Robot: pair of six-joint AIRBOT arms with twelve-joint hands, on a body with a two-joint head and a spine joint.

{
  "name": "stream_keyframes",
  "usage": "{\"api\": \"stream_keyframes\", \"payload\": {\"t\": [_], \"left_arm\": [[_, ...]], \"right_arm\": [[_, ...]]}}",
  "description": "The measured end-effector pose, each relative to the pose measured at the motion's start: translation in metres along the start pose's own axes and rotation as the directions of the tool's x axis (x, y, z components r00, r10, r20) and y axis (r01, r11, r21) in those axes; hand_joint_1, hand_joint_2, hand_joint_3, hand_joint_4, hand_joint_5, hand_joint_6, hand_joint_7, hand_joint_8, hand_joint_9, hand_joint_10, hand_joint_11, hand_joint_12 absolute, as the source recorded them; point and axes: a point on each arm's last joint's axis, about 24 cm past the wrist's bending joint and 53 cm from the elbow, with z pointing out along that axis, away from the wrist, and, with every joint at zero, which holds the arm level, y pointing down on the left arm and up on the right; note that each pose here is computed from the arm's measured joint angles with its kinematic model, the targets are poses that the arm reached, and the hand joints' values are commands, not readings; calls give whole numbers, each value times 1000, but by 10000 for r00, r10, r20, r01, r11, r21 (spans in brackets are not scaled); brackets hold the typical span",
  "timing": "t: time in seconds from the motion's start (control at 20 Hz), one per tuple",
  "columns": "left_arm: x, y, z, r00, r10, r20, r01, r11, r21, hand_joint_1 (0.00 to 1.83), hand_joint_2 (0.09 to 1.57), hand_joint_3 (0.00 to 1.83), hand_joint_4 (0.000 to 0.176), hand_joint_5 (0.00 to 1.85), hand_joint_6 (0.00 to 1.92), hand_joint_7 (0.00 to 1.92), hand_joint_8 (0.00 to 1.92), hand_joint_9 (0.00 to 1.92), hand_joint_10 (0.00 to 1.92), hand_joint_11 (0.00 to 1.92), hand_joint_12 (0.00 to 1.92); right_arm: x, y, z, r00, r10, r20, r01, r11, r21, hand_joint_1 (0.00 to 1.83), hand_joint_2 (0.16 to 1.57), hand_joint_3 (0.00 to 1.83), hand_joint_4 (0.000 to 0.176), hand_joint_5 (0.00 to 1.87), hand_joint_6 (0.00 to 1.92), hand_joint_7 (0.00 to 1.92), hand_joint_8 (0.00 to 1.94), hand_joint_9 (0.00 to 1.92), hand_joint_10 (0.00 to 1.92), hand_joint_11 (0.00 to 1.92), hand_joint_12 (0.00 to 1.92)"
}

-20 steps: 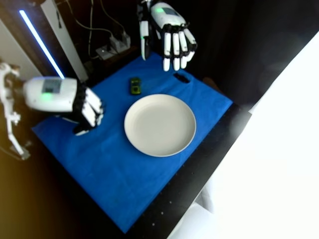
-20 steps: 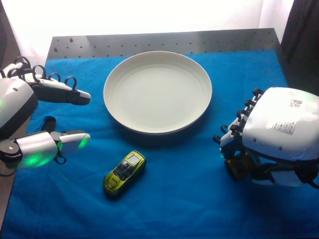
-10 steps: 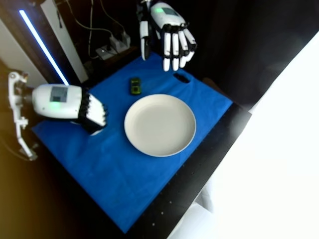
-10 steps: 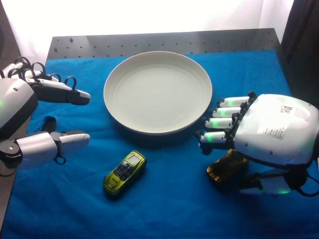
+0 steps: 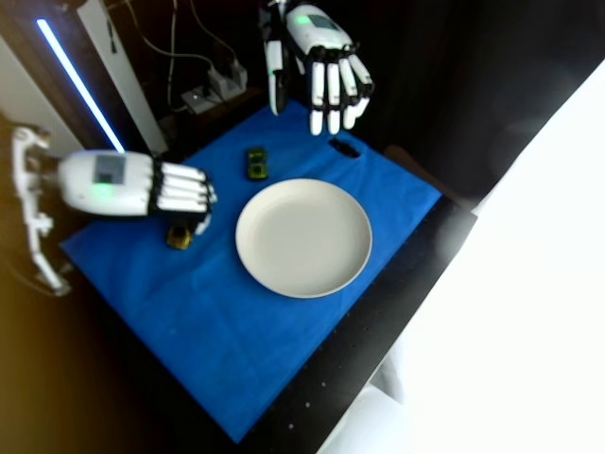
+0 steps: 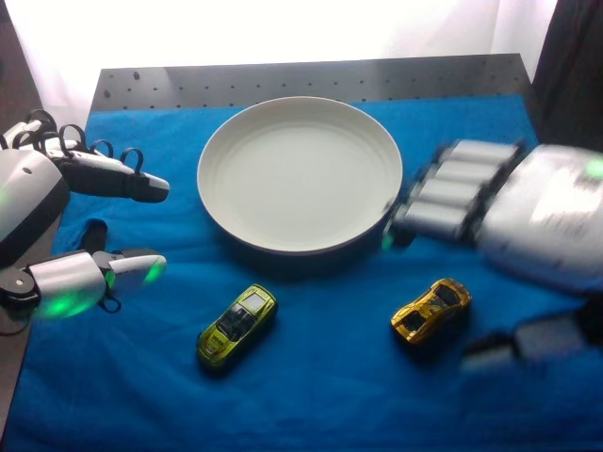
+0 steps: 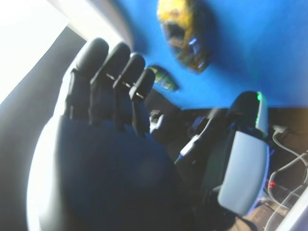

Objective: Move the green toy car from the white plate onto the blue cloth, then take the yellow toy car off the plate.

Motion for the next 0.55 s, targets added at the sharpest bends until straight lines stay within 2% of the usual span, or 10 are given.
{"api": "stream_keyframes", "payload": {"t": [0.1,0.15,0.2,0.25,0.3,0.35,0.4,0.45,0.5,0.55], "left_arm": [[-5,-3,-1,9999,33,164,-35,9999,115,625,1084,0,105,786,0,705,0,383,633,0,1442],[-10,-5,-1,9995,29,309,-35,9998,189,632,1086,0,91,790,1,693,0,386,597,0,1429],[-14,-7,-2,9991,79,411,-91,9995,290,628,1091,0,94,786,0,679,0,392,534,0,1409],[-21,-8,-2,9980,37,633,-60,9993,358,678,1096,1,111,766,0,672,3,469,349,28,1363],[-28,-9,-4,9966,90,822,-127,9989,448,719,1111,2,46,761,0,711,13,543,348,129,1351],[-33,-11,-4,9950,132,986,-183,9985,512,719,1111,2,46,761,0,711,13,543,348,129,1351],[-41,-12,-5,9925,191,1209,-261,9981,563,755,1087,0,30,773,2,726,3,609,254,225,1270],[-52,-14,-7,9880,297,1516,-400,9970,659,762,1087,0,9,773,1,736,4,636,224,253,1207],[-59,-15,-8,9841,339,1745,-469,9964,704,800,1082,0,0,726,0,742,3,674,196,331,1130],[-66,-17,-9,9796,316,1983,-481,9957,788,800,1082,0,0,726,0,742,3,674,196,331,1130]], "right_arm": [[-27,-6,-7,9961,113,873,-122,9999,100,837,949,72,0,179,1268,240,1381,198,1531,96,1919],[-41,-6,-12,9910,29,1337,-46,9999,121,807,962,80,0,252,1288,318,1386,278,1507,162,1870],[-50,-2,-15,9857,-122,1681,107,9999,101,816,972,86,0,282,1269,401,1328,352,1467,205,1834],[-59,3,-19,9773,-361,2088,355,9993,65,852,959,86,0,251,1278,397,1265,378,1352,206,1717],[-70,8,-23,9673,-414,2503,430,9991,-10,946,942,79,0,267,1306,405,1297,384,1414,225,1784],[-78,10,-26,9581,-411,2835,453,9989,-85,946,942,79,0,267,1306,405,1297,384,1414,225,1784],[-90,9,-30,9441,-359,3276,402,9992,-65,895,947,90,0,239,1378,341,1447,328,1578,277,1906],[-105,7,-37,9223,-316,3851,352,9994,-21,883,930,89,0,253,1396,352,1455,363,1599,362,1918],[-114,5,-41,9060,-221,4227,235,9997,19,998,898,213,0,232,1540,343,1561,402,1675,444,1920],[-123,3,-46,8884,-183,4587,181,9998,47,998,898,213,0,232,1540,343,1561,402,1675,444,1920]]}}
